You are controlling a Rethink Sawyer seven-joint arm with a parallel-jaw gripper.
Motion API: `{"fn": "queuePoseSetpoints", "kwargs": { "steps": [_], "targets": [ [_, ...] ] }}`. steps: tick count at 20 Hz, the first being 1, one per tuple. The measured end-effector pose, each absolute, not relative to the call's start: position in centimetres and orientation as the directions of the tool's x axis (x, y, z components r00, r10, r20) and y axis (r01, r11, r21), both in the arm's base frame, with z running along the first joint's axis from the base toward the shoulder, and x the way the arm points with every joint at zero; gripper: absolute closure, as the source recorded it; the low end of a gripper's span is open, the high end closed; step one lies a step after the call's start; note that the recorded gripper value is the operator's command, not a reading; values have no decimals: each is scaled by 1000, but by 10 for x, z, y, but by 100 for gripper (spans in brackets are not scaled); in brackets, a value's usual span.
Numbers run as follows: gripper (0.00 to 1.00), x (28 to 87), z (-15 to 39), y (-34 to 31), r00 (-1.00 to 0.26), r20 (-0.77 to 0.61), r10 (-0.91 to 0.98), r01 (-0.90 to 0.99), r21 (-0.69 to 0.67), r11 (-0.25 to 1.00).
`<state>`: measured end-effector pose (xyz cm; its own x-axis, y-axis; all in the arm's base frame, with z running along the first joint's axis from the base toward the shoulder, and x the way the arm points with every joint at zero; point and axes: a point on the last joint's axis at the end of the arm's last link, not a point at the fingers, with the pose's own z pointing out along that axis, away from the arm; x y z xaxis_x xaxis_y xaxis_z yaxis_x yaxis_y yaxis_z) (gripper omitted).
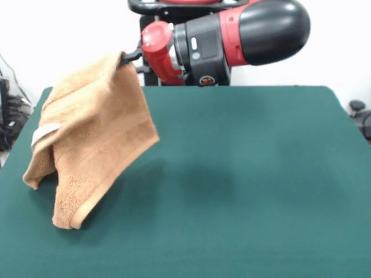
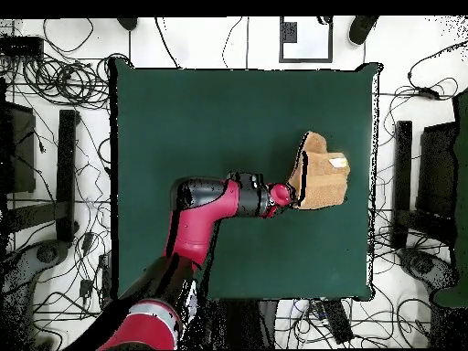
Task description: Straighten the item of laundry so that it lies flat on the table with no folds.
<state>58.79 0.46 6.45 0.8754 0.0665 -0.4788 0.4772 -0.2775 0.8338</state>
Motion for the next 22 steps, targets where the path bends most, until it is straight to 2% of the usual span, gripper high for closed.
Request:
{"fn": "queuePoseSetpoints", "kwargs": {
  "steps": [6,22],
  "targets": [
    [0,592,60,13,880,-468,83,468,822,-324],
    [0,573,97,6,891,-420,173,450,761,-468]
  ]
}}
